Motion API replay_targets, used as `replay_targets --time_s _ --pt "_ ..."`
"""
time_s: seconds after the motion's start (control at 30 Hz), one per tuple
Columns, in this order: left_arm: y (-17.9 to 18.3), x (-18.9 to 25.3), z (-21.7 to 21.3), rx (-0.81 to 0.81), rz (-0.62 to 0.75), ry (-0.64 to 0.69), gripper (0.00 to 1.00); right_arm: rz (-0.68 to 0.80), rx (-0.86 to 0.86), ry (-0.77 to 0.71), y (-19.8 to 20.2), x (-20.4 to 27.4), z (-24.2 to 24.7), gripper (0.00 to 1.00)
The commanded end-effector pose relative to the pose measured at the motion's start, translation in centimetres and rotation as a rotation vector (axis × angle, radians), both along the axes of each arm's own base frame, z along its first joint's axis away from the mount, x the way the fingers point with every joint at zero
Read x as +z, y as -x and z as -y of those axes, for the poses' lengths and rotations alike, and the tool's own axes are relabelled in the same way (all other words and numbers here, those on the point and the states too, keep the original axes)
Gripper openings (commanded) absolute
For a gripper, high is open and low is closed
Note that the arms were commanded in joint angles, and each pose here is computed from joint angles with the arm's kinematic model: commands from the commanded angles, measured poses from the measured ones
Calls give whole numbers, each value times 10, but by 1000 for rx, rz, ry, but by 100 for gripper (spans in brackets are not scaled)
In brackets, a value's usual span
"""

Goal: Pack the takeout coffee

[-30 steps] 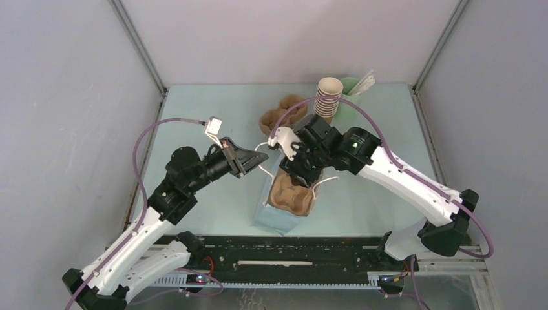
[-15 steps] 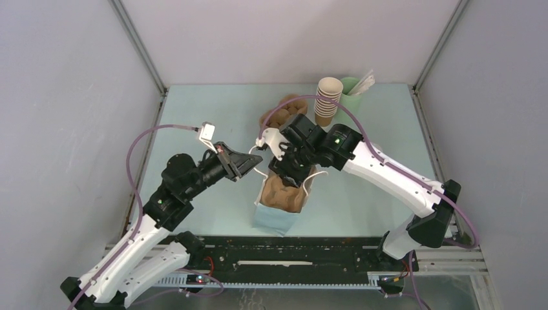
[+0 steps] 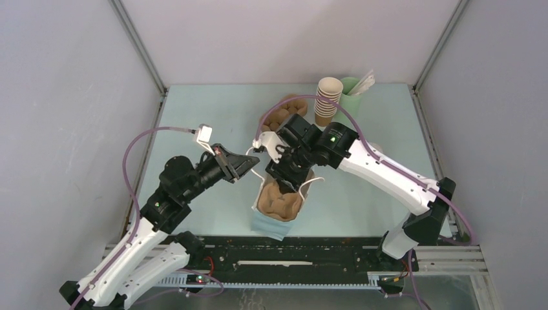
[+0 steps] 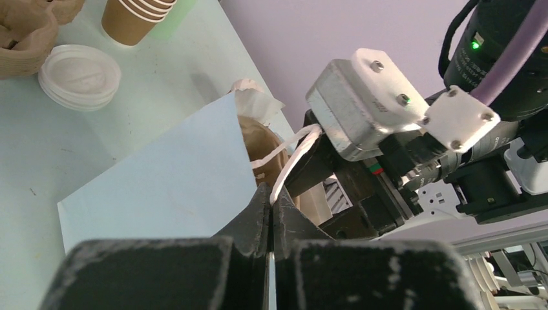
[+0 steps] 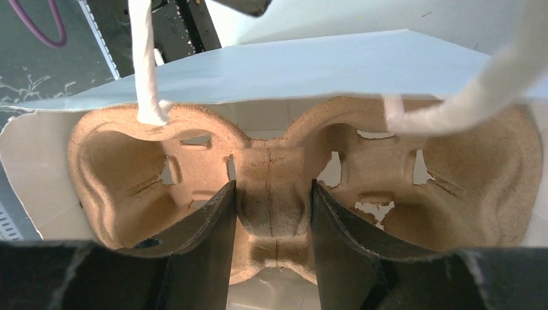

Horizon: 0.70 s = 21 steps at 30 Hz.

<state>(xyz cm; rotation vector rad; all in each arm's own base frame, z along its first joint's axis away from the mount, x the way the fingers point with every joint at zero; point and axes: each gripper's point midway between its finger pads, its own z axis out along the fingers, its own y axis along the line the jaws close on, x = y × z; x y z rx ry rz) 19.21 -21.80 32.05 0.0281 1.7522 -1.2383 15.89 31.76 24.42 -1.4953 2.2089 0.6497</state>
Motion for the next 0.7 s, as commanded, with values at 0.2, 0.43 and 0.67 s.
replay_targets --time_s 0.2,0.43,0.67 --pt "-4 -12 -9 43 10 -43 0 -79 15 -73 14 14 -12 49" --pt "-4 -12 -13 65 12 -34 0 -61 -2 -58 8 8 -12 50" --pt "-6 -16 -19 103 -2 -31 0 -51 14 -48 8 -1 -20 51"
